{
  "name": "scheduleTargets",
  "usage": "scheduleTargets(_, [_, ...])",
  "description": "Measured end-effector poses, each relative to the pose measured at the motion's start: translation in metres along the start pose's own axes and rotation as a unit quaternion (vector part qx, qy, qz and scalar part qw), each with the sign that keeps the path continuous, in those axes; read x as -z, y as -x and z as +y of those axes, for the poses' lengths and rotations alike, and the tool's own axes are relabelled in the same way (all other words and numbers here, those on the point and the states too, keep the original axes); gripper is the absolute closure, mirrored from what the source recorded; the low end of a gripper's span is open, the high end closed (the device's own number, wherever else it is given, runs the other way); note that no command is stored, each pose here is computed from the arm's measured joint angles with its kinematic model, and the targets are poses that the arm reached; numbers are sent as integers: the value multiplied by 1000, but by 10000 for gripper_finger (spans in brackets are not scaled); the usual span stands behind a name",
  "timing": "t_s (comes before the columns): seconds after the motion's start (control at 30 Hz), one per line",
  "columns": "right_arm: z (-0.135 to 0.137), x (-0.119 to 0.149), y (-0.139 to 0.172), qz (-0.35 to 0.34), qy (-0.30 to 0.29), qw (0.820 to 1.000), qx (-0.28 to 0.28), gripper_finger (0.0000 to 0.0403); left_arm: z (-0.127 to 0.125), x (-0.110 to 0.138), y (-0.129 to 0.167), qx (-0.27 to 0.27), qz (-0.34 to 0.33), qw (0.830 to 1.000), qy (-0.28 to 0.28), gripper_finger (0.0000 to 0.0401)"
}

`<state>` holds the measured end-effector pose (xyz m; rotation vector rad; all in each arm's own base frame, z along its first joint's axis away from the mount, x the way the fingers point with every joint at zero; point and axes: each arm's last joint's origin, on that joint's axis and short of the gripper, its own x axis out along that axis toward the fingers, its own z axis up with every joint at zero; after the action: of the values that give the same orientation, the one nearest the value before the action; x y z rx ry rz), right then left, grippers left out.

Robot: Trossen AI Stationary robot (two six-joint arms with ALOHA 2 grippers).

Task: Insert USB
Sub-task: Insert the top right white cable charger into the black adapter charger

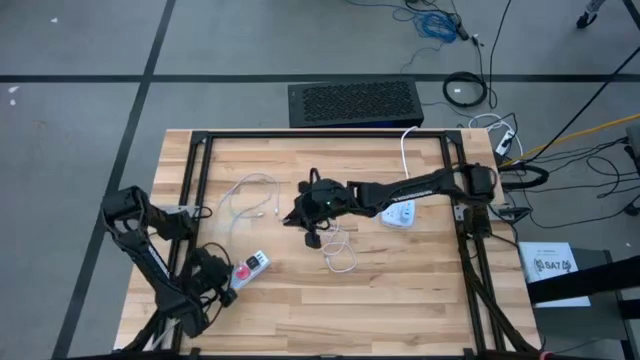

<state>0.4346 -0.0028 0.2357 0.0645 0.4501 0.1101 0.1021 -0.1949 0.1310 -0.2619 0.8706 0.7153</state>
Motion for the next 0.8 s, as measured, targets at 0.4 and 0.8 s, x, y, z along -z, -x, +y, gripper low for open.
scheduleTargets(0.4, [16,41,-65,-119,62,977,-165,402,0,-5,-37,51,-91,993,-56,401])
scheduleTargets(0.8, [38,44,-68,-142,95,964,-205,402,-18,-22,-53,75,-134,981,-119,401])
